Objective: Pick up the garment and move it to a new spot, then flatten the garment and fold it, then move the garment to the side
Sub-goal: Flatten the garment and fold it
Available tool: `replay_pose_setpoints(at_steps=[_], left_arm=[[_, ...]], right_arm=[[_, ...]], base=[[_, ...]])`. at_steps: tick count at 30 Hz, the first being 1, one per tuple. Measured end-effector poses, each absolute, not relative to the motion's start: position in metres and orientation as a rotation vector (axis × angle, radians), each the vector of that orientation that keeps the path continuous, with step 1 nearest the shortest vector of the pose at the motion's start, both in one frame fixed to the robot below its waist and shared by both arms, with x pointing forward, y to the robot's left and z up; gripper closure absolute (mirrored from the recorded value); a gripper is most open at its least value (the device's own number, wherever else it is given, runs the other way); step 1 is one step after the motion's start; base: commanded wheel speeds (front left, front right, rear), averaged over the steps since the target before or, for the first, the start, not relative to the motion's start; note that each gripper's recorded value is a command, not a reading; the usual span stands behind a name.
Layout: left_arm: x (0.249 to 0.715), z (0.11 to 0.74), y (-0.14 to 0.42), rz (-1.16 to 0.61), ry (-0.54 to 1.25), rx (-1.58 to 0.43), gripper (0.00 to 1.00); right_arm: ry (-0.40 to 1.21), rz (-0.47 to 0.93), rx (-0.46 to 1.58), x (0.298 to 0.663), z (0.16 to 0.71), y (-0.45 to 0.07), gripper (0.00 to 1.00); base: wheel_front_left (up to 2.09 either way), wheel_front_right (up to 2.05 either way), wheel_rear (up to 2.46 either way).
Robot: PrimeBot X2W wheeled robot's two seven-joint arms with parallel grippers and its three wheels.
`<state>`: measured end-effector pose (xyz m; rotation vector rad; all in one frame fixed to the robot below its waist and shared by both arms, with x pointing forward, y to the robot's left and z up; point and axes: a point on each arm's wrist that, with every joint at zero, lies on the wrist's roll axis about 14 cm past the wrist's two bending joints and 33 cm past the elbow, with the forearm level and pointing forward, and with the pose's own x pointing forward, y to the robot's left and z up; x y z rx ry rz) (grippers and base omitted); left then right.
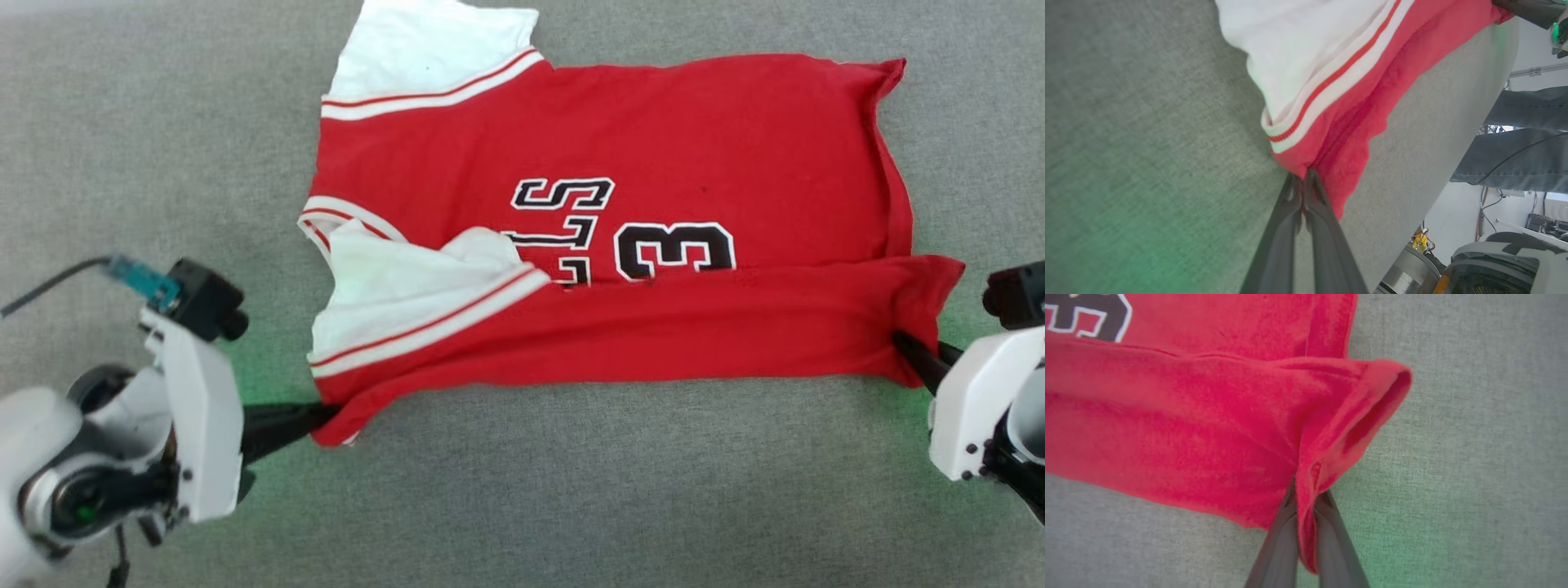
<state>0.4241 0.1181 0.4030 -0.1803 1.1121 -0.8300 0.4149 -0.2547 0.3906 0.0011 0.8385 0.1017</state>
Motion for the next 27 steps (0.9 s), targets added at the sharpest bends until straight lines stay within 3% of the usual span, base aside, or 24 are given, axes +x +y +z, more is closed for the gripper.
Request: replay_pose_setpoints(at_steps=[18, 26, 27], left_arm=[[0.336, 0.431, 0.108, -0.941, 1.127, -0.35, 1.0], [0.325, 0.439, 0.098, -0.972, 1.089, -0.385, 1.0], [0.328, 0.439, 0.099, -0.965, 1.073, -0.384, 1.0]], right_arm=[[0.898, 0.115, -0.018, 0.37, 0.398, -0.275, 1.0], [0.91, 0.09, -0.028, 0.363, 0.402, -0.286, 1.0], [0.908, 0.089, -0.026, 0.363, 0.402, -0.286, 0.95]], base=[[0.0, 0.0, 0.0], [0.0, 0.0, 0.0], [0.0, 0.0, 0.0]])
